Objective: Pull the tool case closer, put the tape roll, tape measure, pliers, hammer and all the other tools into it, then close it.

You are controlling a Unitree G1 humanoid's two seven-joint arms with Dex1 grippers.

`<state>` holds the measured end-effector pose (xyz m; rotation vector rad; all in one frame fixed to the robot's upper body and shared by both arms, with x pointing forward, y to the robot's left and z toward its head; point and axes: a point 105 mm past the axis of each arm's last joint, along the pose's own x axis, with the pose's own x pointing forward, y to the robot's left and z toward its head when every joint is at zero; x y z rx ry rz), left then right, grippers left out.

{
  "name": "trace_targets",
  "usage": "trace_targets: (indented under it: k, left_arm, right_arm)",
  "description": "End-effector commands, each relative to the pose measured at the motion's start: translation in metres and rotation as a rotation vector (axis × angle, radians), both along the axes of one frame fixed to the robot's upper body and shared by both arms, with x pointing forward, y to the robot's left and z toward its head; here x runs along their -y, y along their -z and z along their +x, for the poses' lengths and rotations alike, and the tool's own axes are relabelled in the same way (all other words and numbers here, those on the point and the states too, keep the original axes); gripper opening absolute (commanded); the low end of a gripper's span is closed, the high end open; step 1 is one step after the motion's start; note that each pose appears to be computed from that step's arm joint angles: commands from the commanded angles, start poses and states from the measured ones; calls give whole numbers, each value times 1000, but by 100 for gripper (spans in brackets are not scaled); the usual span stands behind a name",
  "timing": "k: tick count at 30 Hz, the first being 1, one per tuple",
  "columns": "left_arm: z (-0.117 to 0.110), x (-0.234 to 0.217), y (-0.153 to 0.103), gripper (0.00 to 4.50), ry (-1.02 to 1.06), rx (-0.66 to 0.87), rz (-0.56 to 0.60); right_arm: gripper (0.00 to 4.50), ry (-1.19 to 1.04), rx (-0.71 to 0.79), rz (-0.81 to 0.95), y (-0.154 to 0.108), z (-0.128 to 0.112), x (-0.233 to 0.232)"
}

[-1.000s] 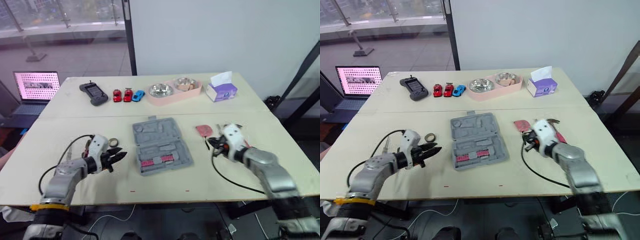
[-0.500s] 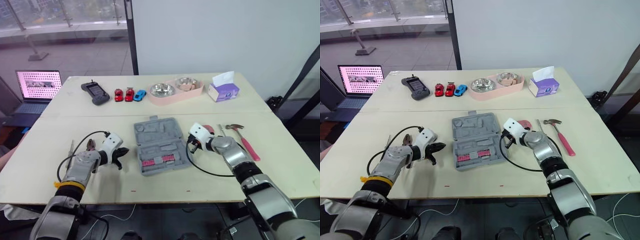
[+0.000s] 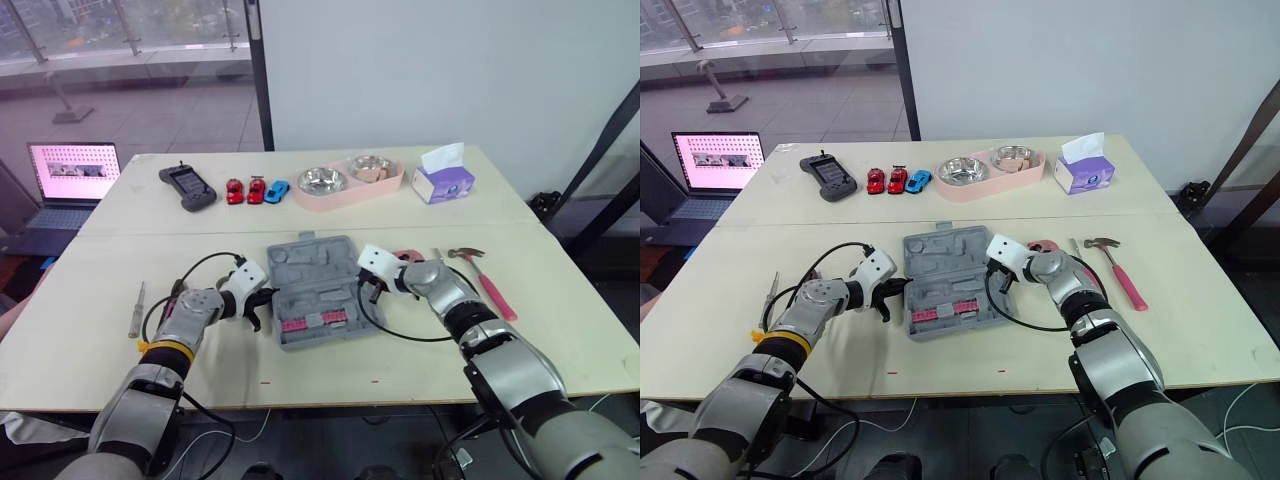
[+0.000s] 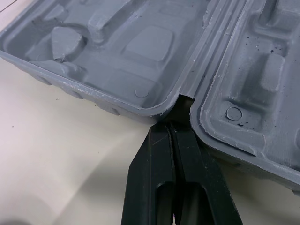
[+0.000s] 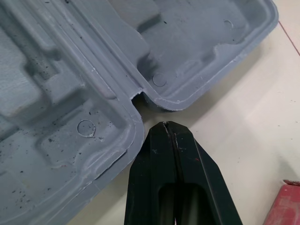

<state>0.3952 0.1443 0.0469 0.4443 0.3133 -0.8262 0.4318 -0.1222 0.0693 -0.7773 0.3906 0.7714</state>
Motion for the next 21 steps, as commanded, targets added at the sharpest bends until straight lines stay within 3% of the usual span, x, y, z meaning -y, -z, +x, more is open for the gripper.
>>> trace_targets:
  k: [1, 14, 21]
  left_arm:
    - [-15, 6, 18, 3, 62, -57, 19]
    - [-65, -20, 26, 3, 123, -122, 28]
    - [-77, -25, 29, 3, 115, -147, 36]
  right_arm:
    - [0, -114, -34, 17, 4, -11, -23]
    - [0, -99, -128, 65, 26, -71, -14]
    - [0, -24, -172, 77, 31, -99, -5]
